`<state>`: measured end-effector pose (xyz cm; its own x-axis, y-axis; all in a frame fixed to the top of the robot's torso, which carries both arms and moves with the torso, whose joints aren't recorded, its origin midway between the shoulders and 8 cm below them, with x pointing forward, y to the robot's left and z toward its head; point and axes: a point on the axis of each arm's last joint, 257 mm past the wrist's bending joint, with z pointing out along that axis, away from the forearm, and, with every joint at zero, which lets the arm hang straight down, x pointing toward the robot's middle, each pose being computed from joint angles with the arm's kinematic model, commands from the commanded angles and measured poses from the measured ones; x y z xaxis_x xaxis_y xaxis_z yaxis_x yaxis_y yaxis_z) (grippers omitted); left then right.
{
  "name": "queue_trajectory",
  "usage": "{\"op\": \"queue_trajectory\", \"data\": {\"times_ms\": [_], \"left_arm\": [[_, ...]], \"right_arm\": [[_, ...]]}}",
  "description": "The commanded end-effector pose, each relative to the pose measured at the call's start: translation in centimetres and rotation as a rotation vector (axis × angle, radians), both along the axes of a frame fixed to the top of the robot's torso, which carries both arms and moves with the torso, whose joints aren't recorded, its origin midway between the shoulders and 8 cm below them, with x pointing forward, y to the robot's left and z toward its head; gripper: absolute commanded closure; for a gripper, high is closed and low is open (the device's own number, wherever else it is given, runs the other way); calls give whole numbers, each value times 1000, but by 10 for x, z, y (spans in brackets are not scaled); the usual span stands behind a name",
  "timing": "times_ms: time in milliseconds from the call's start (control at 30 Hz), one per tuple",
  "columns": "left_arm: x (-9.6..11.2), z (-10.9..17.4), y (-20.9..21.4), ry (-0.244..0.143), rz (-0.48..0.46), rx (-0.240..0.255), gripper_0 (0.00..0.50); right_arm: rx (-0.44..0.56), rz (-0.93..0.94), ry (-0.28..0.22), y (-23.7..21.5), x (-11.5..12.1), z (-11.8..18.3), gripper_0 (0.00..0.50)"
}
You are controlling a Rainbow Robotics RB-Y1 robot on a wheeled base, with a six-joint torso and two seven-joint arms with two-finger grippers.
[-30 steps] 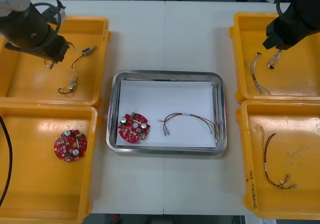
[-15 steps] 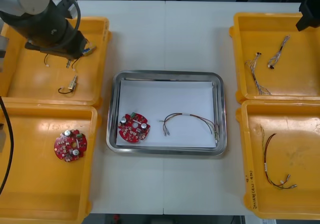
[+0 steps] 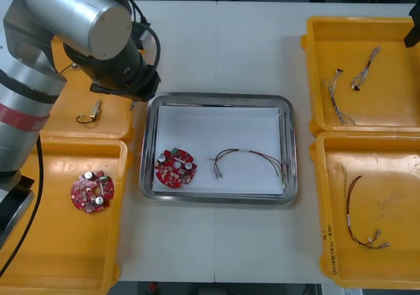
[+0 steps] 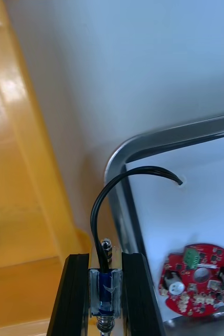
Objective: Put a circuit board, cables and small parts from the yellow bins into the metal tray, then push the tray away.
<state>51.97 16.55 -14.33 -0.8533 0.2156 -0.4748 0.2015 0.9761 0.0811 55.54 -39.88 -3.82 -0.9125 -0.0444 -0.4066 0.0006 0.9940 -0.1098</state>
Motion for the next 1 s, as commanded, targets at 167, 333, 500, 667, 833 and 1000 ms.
{"op": "queue_trajectory", "data": {"times_ms": [167, 333, 500, 667, 833, 1000], "left_arm": [[-15, -21, -52, 9, 108, -102, 497], [-13, -40, -62, -16, 127, -104, 497], [-13, -55, -64, -29, 119, -108, 497], [-16, -65, -64, -16, 122, -94, 495], [-7, -79, -64, -17, 133, -102, 494], [4, -90, -63, -34, 140, -111, 493]], "right_arm": [[133, -208, -179, -3, 35, 56, 0], [175, -249, -220, -3, 52, 61, 0], [207, -290, -250, -7, 68, 60, 0], [222, -328, -277, -13, 80, 56, 0], [244, -364, -319, -17, 96, 50, 0], [271, -402, -339, -18, 105, 40, 0]]}}
